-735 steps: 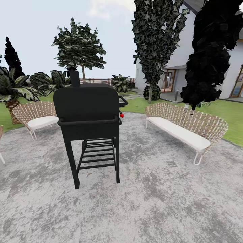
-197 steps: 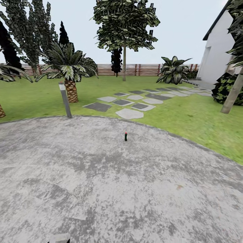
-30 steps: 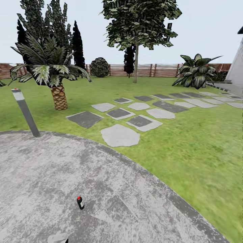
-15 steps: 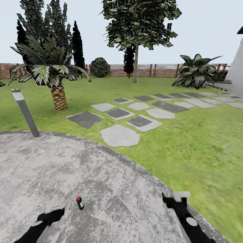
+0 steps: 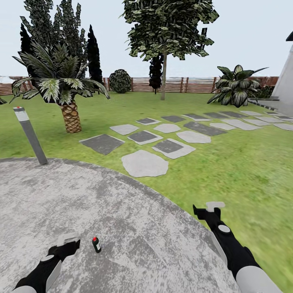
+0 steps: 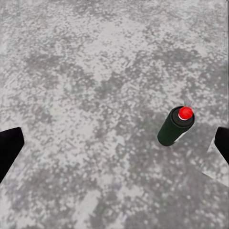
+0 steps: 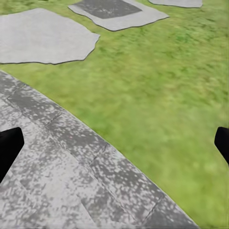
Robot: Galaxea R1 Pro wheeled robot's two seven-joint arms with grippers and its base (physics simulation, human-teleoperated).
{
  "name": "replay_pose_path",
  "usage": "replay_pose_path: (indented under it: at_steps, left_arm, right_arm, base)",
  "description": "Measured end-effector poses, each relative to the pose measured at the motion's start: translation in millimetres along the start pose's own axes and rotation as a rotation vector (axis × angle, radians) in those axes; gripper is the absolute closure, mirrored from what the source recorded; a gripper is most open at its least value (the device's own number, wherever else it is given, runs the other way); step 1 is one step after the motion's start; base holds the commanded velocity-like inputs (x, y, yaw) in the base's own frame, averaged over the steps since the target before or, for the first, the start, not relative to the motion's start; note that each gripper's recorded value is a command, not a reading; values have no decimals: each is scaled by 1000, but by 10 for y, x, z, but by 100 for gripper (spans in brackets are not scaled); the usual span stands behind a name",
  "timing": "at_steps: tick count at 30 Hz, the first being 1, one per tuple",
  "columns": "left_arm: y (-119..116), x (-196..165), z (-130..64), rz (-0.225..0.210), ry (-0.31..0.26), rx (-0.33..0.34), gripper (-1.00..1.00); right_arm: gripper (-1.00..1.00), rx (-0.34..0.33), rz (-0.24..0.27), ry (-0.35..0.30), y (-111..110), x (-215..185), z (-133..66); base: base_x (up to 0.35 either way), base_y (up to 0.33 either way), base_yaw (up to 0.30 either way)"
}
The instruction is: In the garden, pick up the pesticide atomizer on the floor and spray pesticide onto both trees until each tree trunk is fully covered.
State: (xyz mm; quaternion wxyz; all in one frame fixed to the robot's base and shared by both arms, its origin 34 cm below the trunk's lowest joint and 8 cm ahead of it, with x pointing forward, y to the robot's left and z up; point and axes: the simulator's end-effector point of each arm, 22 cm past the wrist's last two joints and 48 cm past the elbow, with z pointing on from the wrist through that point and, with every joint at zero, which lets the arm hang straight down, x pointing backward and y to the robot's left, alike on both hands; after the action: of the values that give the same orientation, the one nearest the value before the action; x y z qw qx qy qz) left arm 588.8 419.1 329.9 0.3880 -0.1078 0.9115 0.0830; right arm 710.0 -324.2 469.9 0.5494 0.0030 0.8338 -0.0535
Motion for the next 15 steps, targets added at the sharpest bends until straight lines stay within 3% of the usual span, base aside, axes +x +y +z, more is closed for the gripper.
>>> replay_pose_path:
  at_steps: [5,15]
  left_arm:
    - [2,31,0,2,6,-1,-100]
    - [14,63,0,2,13,-3,-100]
  right_arm:
    - [-100,-2,-8,10,6,48,0]
    - [-100,-6,-10,11,22,44,0]
  base:
    - [71,0,0]
    - [315,0,0]
